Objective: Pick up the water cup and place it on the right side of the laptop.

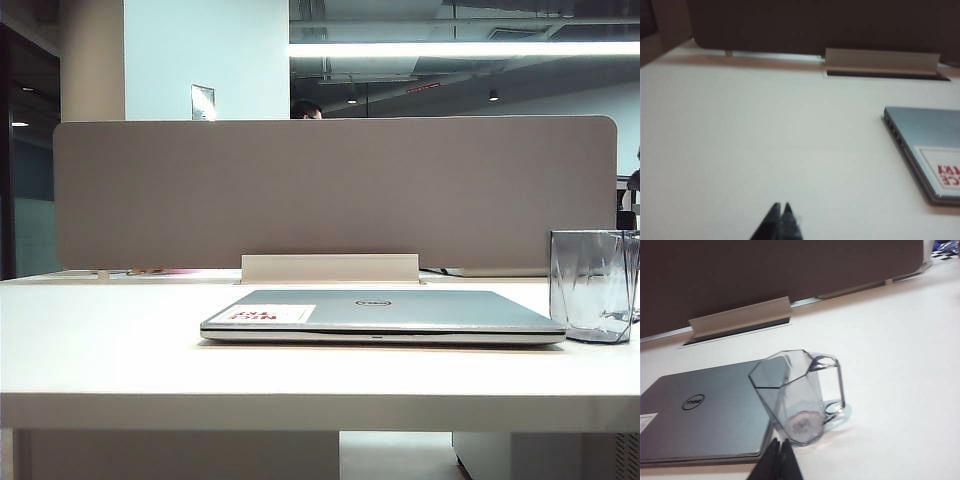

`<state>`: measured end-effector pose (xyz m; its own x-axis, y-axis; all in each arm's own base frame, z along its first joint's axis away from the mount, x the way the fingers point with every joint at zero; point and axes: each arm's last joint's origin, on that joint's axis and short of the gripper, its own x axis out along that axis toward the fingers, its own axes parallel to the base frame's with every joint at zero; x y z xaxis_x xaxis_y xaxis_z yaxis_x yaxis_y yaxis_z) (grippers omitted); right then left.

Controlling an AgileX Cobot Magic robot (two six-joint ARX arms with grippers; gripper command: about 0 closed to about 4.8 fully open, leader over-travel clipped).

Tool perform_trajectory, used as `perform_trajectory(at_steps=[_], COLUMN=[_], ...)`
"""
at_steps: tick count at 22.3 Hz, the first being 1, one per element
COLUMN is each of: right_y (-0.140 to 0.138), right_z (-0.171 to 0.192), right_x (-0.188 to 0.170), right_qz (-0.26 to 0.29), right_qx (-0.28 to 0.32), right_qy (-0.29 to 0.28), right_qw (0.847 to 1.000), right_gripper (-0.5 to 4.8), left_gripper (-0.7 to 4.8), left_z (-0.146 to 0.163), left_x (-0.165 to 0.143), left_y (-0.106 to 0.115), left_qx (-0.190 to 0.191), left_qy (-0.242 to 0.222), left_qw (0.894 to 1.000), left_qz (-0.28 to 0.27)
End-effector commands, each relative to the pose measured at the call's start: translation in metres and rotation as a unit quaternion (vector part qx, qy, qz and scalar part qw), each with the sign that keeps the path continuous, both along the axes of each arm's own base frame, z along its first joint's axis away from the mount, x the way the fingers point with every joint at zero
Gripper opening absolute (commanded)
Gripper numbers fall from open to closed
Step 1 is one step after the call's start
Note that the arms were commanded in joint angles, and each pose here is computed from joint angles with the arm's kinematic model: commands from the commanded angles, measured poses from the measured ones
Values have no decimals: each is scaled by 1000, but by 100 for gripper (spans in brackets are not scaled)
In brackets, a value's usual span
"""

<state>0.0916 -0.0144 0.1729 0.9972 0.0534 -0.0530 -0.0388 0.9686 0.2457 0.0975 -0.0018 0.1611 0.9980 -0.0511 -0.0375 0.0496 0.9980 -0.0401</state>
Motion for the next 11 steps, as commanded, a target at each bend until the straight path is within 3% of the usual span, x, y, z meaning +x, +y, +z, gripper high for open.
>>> perform_trajectory(at_steps=[1, 6, 11], right_y=[1, 1, 4], right_z=[2, 2, 2], right_x=[0, 0, -1], right_qz=[9, 12, 67], right_qx=[0, 1, 3], right_qy=[-8, -8, -8], right_qw=[1000, 1000, 998], right_gripper=[-9, -8, -8], left_gripper=[-4, -3, -3], left_z=[6, 6, 6], left_x=[0, 0, 0], left_y=[0, 0, 5], left_qx=[2, 2, 2], left_qy=[-28, -25, -26], left_qw=[1000, 1000, 999], left_qz=[0, 1, 26])
